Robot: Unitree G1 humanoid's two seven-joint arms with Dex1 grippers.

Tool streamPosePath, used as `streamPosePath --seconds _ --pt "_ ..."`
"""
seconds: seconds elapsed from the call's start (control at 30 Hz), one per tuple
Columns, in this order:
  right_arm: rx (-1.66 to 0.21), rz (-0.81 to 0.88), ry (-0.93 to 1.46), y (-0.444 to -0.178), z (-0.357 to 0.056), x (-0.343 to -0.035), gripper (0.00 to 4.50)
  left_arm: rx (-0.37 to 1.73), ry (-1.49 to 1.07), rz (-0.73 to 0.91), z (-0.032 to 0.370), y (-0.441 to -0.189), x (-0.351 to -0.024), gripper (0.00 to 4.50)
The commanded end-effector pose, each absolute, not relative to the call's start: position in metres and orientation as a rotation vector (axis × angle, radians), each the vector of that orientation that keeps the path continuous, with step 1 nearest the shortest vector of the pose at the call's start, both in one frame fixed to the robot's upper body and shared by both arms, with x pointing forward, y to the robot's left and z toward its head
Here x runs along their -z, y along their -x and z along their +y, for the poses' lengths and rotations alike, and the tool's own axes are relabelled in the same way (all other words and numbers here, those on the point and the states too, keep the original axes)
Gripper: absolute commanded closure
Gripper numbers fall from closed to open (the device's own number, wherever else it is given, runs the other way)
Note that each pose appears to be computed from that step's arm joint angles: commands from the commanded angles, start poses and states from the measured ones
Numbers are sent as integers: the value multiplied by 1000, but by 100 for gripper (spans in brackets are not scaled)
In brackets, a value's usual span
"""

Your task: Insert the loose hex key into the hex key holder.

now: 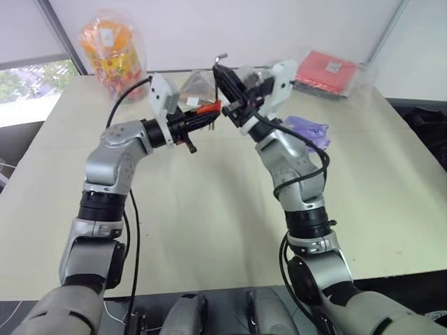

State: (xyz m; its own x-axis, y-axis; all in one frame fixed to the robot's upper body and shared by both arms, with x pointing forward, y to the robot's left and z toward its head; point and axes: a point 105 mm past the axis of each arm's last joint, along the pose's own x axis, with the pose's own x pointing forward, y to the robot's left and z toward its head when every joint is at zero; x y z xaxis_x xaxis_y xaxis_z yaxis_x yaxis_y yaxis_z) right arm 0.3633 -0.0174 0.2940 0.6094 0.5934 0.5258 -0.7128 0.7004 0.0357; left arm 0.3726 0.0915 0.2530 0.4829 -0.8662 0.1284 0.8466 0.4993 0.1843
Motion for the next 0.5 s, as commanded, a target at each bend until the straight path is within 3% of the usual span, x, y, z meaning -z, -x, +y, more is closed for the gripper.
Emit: streamPosePath --seconds 0.03,0.5 --pt "-772 -556 -248 -358 -16 -303 442 1056 -117 -283 89 -366 -272 450" --pt "-756 -550 -240 -359 -19 -300 442 1048 -106 -283 91 -367 -273 450"
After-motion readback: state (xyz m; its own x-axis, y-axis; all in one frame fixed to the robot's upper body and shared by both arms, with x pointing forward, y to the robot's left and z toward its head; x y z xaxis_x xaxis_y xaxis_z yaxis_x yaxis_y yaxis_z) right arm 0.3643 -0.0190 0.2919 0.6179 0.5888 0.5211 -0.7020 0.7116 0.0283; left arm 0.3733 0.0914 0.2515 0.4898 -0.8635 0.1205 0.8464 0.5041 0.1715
